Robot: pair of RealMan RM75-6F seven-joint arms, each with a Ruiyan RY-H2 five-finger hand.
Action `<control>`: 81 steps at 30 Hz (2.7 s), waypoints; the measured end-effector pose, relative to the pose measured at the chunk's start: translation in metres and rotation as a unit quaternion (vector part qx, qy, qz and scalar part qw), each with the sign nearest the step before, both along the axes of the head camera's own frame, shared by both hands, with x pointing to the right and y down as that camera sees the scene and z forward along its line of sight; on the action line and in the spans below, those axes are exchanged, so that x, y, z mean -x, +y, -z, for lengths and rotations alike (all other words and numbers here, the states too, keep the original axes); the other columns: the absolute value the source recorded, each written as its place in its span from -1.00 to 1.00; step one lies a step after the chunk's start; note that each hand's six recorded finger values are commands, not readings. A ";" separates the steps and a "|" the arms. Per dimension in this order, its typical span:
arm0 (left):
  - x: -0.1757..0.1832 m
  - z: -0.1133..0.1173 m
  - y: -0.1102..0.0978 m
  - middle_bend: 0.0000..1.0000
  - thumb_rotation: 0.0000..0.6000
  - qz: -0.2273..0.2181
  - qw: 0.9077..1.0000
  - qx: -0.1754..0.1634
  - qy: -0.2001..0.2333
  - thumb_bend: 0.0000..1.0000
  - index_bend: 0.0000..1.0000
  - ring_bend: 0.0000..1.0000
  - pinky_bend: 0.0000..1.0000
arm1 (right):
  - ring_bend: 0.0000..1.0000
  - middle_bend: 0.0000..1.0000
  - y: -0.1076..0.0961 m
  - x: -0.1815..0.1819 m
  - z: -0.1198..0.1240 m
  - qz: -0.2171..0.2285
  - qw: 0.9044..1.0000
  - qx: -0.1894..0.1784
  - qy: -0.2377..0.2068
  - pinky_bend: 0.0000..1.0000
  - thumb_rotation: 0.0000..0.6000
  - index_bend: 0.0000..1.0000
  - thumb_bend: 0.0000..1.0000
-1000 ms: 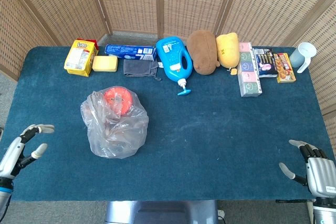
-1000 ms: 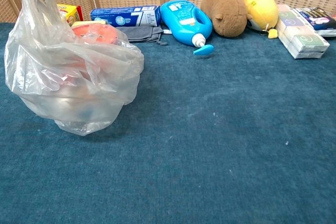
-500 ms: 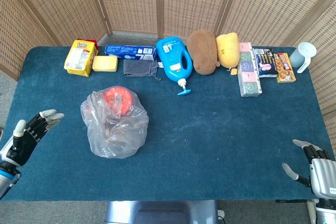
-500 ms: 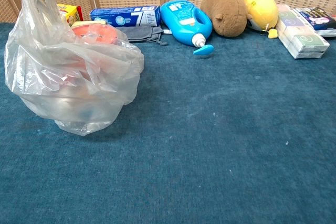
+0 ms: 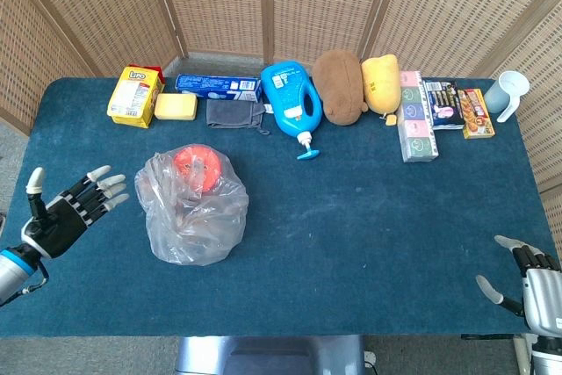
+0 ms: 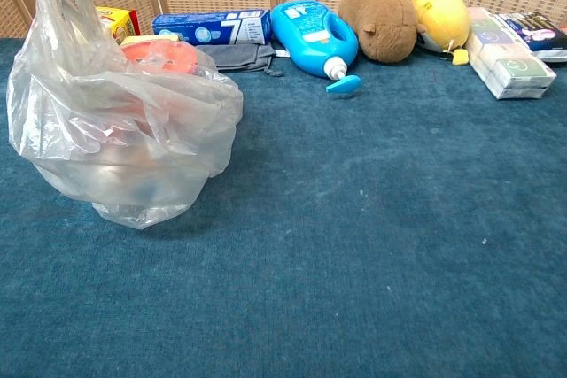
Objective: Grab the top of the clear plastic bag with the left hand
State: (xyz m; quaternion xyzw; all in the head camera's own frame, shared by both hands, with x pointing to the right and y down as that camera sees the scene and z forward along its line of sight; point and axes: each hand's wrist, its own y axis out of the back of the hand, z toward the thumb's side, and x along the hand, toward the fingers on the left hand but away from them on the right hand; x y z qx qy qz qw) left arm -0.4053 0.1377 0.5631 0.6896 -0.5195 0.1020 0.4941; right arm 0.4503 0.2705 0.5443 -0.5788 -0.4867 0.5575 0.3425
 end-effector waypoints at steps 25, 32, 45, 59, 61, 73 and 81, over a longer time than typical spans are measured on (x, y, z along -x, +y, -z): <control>-0.021 -0.030 0.001 -0.61 -0.89 0.053 0.980 0.117 0.153 -0.81 -0.92 -0.80 -0.69 | -0.39 -0.35 0.004 0.002 0.008 -0.003 1.000 -0.005 0.007 -0.44 -1.00 -0.53 -0.51; -0.028 -0.036 -0.001 -0.61 -0.90 0.049 0.979 0.124 0.154 -0.81 -0.92 -0.80 -0.68 | -0.39 -0.35 0.006 0.001 0.009 -0.004 1.000 -0.005 0.007 -0.44 -1.00 -0.53 -0.50; -0.062 -0.042 -0.028 -0.61 -0.91 0.025 0.979 0.131 0.152 -0.81 -0.92 -0.80 -0.65 | -0.39 -0.35 0.011 -0.003 0.013 -0.010 1.000 -0.007 0.009 -0.44 -1.00 -0.53 -0.50; -0.100 -0.052 -0.062 -0.61 -0.90 0.030 0.982 0.137 0.125 -0.66 -0.92 -0.80 -0.64 | -0.39 -0.35 0.017 -0.008 0.017 -0.017 1.000 -0.010 0.010 -0.44 -1.00 -0.53 -0.50; -0.106 -0.051 -0.067 -0.61 -0.90 0.030 0.983 0.133 0.123 -0.65 -0.92 -0.80 -0.63 | -0.39 -0.35 0.017 -0.009 0.018 -0.018 1.000 -0.011 0.010 -0.44 -1.00 -0.53 -0.50; -0.147 -0.040 -0.077 -0.50 -0.89 0.006 0.985 0.109 0.135 -0.33 -0.60 -0.46 -0.07 | -0.39 -0.35 0.019 -0.012 0.019 -0.023 1.000 -0.013 0.008 -0.44 -1.00 -0.53 -0.50; -0.171 -0.026 -0.068 -0.09 -0.89 -0.026 0.983 0.105 0.151 -0.29 -0.22 0.00 0.32 | -0.39 -0.35 0.020 -0.012 0.019 -0.023 1.000 -0.014 0.005 -0.44 -1.00 -0.53 -0.50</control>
